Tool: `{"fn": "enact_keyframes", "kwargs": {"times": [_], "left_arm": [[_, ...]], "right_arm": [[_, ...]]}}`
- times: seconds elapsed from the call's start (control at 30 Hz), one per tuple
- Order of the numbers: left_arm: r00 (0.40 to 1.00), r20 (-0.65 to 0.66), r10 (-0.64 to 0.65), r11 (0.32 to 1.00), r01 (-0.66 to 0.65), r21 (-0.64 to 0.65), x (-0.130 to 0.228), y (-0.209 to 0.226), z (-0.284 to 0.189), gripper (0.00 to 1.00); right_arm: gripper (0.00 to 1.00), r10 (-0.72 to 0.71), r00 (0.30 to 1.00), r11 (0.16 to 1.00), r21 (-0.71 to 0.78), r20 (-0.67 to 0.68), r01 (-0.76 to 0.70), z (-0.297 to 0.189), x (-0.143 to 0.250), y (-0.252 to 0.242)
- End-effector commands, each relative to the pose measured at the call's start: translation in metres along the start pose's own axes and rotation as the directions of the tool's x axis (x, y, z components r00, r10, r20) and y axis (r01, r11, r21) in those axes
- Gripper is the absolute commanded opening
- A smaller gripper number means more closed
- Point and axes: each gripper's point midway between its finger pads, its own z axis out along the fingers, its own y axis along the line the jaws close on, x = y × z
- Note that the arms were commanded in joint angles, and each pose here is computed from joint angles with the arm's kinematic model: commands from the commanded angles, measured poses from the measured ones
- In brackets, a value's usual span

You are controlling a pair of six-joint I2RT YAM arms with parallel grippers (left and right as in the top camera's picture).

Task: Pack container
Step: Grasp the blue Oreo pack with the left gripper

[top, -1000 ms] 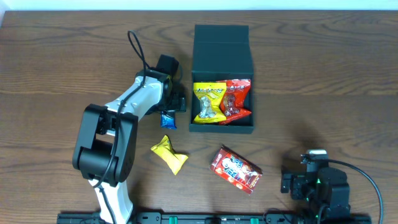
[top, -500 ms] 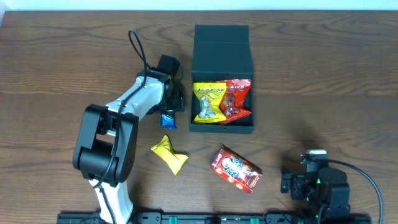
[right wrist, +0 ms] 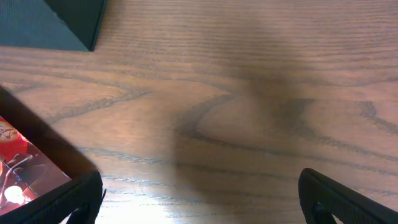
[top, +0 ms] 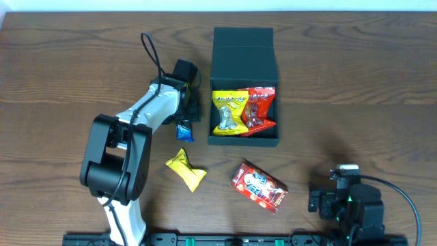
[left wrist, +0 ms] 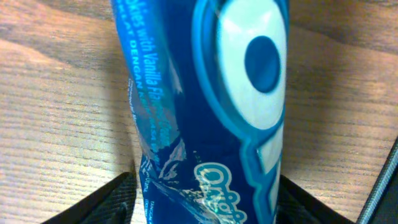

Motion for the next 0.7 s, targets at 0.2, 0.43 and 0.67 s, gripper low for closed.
{"fn": "enact_keyframes", "kwargs": {"times": [0.2,0.43,0.67], "left_arm": [[1.0,0.02,-0.005,1.0,0.005,-0.014,-0.0074,0.0009,-0.0025,0.61],[1.0,0.02,-0.005,1.0,0.005,-0.013,-0.0074,0.0008,-0.0026,0.59],[1.0,0.02,-0.005,1.0,0.005,-0.013,-0.0074,0.0007,-0.0026,0.53]], "right_arm": [[0.99,-0.005,1.0,1.0,0.003,0.0,0.005,0.0005,0.0013,-0.001],[0.99,-0.005,1.0,1.0,0.003,0.0,0.005,0.0005,0.0013,-0.001],[0.99,-0.005,1.0,1.0,0.004,0.0,0.005,0.0005,0.0013,-0.0011]]}}
